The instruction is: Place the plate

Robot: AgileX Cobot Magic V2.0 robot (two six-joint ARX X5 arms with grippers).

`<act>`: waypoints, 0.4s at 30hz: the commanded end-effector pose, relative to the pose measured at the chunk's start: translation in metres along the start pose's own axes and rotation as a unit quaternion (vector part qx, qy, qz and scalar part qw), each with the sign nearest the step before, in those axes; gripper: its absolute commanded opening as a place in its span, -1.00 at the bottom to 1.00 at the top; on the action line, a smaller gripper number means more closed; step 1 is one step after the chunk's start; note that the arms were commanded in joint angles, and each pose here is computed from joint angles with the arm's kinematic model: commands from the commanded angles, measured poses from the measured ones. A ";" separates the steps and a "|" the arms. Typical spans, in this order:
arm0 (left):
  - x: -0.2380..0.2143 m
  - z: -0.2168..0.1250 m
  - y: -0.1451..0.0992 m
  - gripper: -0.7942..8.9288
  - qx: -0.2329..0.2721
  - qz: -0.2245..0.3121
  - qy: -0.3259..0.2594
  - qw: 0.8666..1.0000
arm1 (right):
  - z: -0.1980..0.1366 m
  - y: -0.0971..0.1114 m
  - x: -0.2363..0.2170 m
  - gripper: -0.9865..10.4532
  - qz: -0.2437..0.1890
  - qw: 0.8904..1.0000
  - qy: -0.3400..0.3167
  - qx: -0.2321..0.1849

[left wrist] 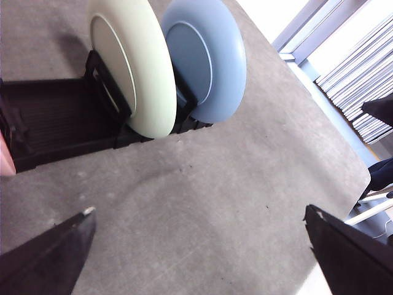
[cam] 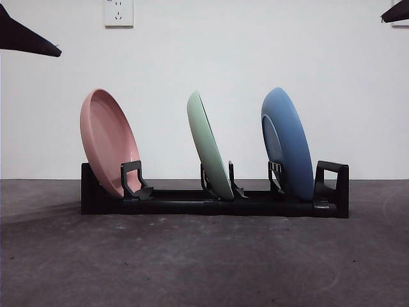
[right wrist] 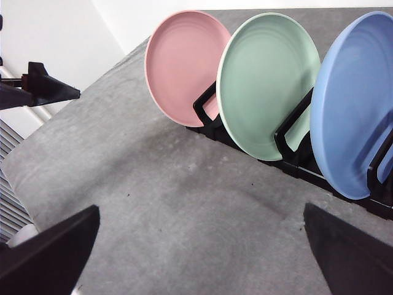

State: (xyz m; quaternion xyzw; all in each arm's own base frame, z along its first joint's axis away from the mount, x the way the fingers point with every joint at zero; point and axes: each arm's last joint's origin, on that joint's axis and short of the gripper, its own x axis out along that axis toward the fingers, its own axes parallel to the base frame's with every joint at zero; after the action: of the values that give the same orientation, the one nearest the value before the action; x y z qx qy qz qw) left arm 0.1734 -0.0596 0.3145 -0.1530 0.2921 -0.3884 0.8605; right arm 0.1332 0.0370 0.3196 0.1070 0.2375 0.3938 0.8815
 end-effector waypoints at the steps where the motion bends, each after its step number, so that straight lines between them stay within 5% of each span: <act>1: -0.006 0.007 -0.008 0.33 0.016 -0.017 -0.015 1.000 | 0.006 0.002 0.000 0.14 0.009 1.000 -0.016 0.012; 12: -0.029 0.001 -0.025 0.32 0.039 -0.037 -0.036 0.998 | 0.039 -0.022 0.031 0.14 0.015 0.997 -0.005 0.076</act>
State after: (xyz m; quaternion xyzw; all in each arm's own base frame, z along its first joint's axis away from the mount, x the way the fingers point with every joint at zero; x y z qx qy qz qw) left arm 0.1450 -0.0539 0.3318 -0.1481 0.2509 -0.4186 0.8602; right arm 0.1787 0.0435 0.3301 0.1712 0.2566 0.3848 0.8699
